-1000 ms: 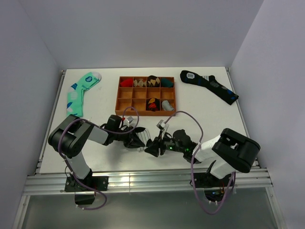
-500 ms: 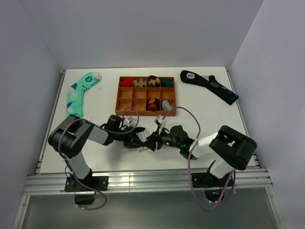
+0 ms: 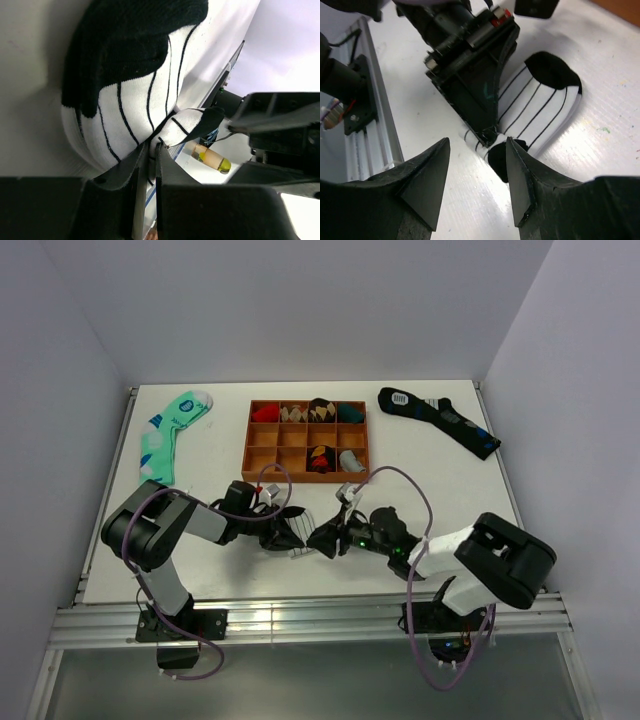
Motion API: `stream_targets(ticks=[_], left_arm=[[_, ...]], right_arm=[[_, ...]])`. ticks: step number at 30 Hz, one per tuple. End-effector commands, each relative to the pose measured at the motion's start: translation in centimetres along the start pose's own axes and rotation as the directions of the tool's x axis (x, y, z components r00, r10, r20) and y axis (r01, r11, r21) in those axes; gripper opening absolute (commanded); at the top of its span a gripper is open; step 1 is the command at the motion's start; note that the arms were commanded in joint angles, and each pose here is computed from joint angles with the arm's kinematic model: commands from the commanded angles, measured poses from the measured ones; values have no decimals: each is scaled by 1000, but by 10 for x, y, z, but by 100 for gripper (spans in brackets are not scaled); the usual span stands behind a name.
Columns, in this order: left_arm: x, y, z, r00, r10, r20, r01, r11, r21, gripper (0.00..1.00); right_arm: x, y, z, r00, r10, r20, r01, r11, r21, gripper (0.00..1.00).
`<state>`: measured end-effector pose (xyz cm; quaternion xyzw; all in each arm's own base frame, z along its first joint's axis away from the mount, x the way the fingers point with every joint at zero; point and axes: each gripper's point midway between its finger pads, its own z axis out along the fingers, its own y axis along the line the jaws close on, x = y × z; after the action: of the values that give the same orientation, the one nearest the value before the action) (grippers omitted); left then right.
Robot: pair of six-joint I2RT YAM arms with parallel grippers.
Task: Roll the socks
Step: Roll the sock at the center of the board.
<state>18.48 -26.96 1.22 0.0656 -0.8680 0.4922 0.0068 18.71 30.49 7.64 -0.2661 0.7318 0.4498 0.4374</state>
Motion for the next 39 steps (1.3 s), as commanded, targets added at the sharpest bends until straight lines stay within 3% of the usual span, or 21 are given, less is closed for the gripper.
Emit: stream_targets(ticks=[1, 12, 39], left_arm=[[40, 115, -16, 988, -155, 25, 151, 893, -423, 0], [39, 113, -16, 988, -152, 23, 148, 897, -416, 0], [37, 115, -16, 990, -139, 25, 137, 893, -428, 0]], right_arm=[[-18, 8, -10, 996, -20, 88, 21, 1000, -19, 56], [4, 18, -3, 999, 29, 46, -23, 992, -124, 56], [17, -22, 34, 997, -38, -63, 37, 999, -9, 55]])
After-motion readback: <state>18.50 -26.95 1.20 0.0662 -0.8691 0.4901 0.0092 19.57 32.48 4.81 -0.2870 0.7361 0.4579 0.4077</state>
